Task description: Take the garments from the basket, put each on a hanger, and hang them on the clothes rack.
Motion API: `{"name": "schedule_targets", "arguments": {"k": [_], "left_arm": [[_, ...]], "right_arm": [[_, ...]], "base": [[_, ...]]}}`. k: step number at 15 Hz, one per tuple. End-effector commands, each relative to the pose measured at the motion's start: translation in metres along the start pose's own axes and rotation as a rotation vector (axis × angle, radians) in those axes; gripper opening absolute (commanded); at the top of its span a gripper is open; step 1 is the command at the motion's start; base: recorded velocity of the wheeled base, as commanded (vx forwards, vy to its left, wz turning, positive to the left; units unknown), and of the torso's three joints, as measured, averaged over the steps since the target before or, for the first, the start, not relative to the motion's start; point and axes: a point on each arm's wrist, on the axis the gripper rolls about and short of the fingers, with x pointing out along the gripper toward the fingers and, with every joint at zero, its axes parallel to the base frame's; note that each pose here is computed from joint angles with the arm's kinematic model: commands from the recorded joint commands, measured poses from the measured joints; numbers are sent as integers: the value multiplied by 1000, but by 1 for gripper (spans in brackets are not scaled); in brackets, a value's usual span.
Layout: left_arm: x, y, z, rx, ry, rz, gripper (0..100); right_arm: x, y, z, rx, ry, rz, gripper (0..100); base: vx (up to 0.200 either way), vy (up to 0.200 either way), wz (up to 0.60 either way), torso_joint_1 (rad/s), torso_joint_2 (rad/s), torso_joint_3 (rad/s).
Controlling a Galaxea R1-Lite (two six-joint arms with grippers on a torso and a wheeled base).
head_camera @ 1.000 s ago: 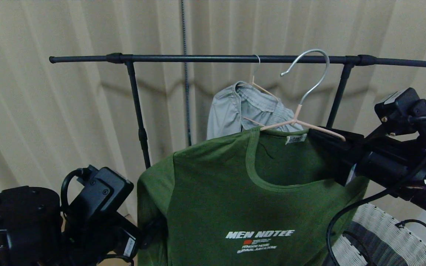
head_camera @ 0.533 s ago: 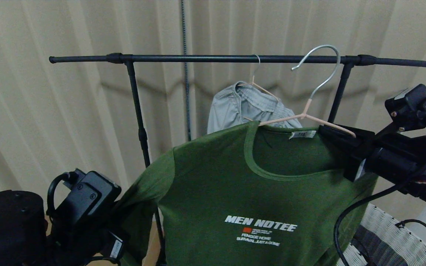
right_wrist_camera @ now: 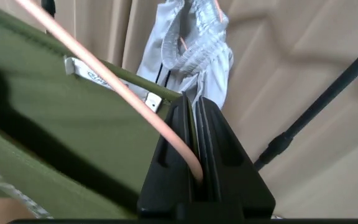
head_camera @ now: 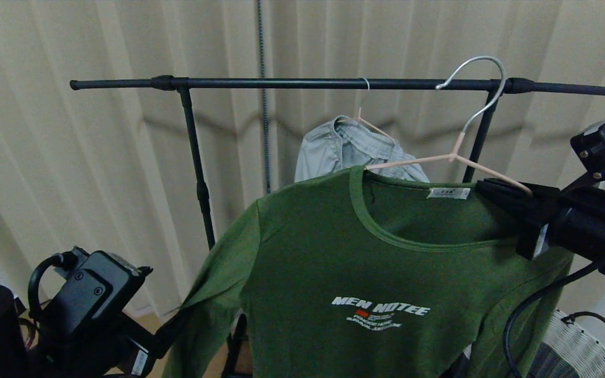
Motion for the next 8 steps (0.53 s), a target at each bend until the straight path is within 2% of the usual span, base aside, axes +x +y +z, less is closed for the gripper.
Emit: {"name": "schedule_targets", "arguments": {"k": [1, 2, 4, 6, 7, 8], "left_arm": [[-7, 2, -1, -8, -25, 6, 100], [-11, 3, -2, -11, -37, 7, 100], [-33, 11, 3, -47, -145, -1, 100], [-43, 16, 7, -85, -200, 9, 100], [-47, 18, 7, -118, -214, 11, 100], [-50, 18, 4, -125, -199, 4, 100]], "right_arm": [[-2, -2, 1, -2, 48, -42, 0], [-4, -3, 1, -4, 82, -66, 0], [-11, -5, 7, -9, 160, -90, 0], [-14, -6, 7, -14, 206, -100, 0], [-15, -6, 4, -25, 275, -136, 0], [-16, -6, 4, -27, 297, -152, 0]], "base": [[0, 0, 0, 0, 0, 0], [0, 0, 0, 0, 0, 0], [0, 0, 0, 0, 0, 0], [0, 0, 0, 0, 0, 0], [0, 0, 0, 0, 0, 0], [0, 0, 0, 0, 0, 0]]}}
